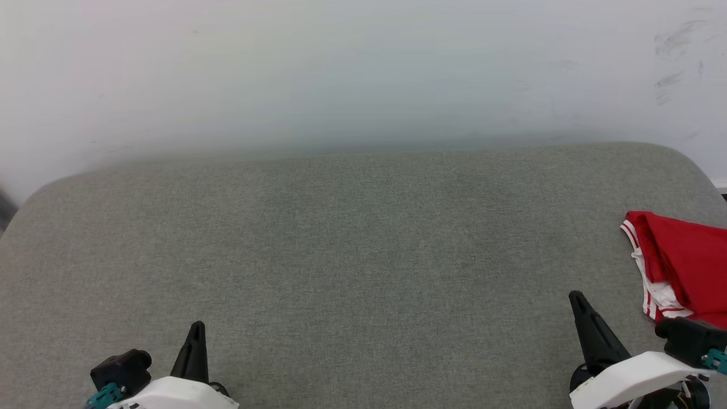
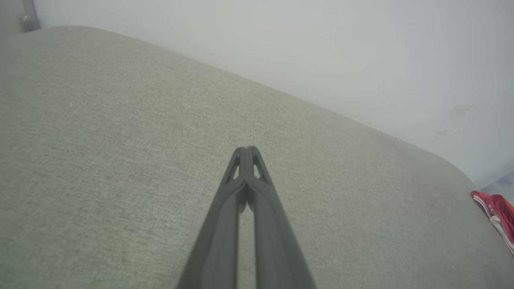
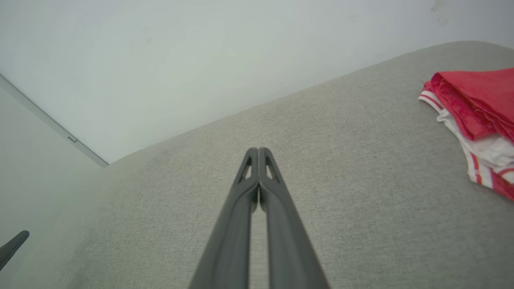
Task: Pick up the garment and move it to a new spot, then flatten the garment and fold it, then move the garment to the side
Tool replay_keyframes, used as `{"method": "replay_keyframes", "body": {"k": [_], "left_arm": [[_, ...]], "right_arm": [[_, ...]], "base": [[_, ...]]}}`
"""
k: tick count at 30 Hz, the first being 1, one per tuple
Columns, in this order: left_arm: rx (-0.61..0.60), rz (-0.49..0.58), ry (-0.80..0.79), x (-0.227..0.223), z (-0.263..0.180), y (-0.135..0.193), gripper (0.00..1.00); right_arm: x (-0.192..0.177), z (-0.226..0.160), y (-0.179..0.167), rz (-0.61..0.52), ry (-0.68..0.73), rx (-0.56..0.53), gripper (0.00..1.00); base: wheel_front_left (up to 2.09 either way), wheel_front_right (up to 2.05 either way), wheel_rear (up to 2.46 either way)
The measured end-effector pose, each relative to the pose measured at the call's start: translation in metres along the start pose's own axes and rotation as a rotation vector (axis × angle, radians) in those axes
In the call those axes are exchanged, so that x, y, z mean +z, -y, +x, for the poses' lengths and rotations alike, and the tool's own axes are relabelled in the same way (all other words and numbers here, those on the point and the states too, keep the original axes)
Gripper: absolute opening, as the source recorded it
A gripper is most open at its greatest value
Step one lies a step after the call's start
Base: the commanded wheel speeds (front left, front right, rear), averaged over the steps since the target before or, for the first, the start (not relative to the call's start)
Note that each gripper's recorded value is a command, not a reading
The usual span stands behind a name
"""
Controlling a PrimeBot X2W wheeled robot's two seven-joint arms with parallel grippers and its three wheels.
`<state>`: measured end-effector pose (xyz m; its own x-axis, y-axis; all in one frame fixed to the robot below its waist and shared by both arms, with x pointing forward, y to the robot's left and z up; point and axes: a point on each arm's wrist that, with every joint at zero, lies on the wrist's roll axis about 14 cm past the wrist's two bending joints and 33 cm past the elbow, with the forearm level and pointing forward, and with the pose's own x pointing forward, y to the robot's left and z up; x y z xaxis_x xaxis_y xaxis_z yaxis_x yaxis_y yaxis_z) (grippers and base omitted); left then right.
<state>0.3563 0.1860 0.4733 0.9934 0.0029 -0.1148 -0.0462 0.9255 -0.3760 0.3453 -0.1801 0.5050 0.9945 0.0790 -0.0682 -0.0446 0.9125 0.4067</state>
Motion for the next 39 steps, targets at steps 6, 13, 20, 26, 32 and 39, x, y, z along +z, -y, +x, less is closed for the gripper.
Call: {"method": "replay_keyframes", "body": {"k": [6,13,20,26,32,39], "left_arm": [[0.016,-0.105,-0.018,-0.001,0.002,-0.002,0.00],[0.021,-0.216,-0.023,0.002,0.006,-0.003,0.00],[0.026,-0.322,-0.030,0.002,0.009,-0.004,0.00],[0.024,-0.405,-0.032,0.004,0.011,-0.003,0.00],[0.021,-0.486,-0.033,0.005,0.013,-0.003,0.00],[0.015,-0.571,-0.032,0.008,0.015,-0.002,0.00]], "right_arm": [[0.000,0.003,0.002,0.102,0.004,-0.002,0.00],[0.000,0.006,0.003,0.209,0.009,-0.002,0.00],[0.002,0.009,0.005,0.310,0.018,-0.002,0.00],[0.004,0.013,0.006,0.389,0.029,0.000,0.00],[0.004,0.014,0.008,0.467,0.031,-0.004,0.00],[0.007,0.018,0.009,0.549,0.044,0.001,0.00]], "base": [[0.00,0.00,0.00],[0.00,0.00,0.00],[0.00,0.00,0.00],[0.00,0.00,0.00],[0.00,0.00,0.00],[0.00,0.00,0.00]]}}
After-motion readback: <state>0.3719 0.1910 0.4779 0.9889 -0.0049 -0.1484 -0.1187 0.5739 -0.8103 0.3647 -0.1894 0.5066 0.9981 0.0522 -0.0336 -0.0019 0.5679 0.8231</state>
